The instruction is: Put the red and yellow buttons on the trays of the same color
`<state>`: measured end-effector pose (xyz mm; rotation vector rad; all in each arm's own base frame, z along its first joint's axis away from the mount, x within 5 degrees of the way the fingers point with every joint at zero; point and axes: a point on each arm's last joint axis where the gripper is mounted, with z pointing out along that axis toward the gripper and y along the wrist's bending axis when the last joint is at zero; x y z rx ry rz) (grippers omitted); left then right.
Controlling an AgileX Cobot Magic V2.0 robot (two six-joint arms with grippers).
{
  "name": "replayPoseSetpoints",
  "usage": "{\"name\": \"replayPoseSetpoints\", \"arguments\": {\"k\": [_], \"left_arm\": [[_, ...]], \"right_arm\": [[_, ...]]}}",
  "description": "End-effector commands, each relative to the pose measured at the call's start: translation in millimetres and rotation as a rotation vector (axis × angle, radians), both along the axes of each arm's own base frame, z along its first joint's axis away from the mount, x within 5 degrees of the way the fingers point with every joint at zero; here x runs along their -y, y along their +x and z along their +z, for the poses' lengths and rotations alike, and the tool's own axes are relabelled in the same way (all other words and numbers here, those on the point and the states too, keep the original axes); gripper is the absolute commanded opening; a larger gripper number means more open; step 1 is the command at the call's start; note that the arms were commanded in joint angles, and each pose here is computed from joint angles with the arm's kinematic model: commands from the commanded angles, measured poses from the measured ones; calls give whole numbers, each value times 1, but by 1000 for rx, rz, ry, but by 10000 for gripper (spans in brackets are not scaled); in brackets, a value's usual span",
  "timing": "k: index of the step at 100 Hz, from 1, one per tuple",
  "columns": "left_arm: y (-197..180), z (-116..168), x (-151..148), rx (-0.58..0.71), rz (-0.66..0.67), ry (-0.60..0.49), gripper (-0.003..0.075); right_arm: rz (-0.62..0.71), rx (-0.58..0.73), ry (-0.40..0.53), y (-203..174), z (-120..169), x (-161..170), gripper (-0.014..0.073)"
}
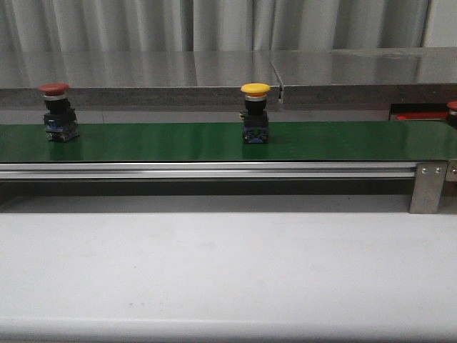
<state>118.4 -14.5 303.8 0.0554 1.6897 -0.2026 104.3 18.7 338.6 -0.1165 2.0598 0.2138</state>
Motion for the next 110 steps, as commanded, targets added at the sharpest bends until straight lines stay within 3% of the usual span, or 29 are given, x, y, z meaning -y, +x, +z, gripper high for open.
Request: {"name": "replayPoseSetpoints", "arguments": {"k": [1,25,58,77,110], "left_arm": [[0,10,-1,37,19,-22,-19],[0,10,-1,37,19,-22,-19],[0,10,-1,37,19,-22,-19],[0,10,-1,37,19,-22,-19],[0,10,-1,37,19,-22,-19]], "right_arm": [[0,55,10,23,15,-1,636],[78,-68,-1,103,9,-12,636],[199,-187,-42,206,-13,-51,636],[257,-217,-55,251,-23,-76,636],[272,-239,-56,309,-41,-89,636]]}}
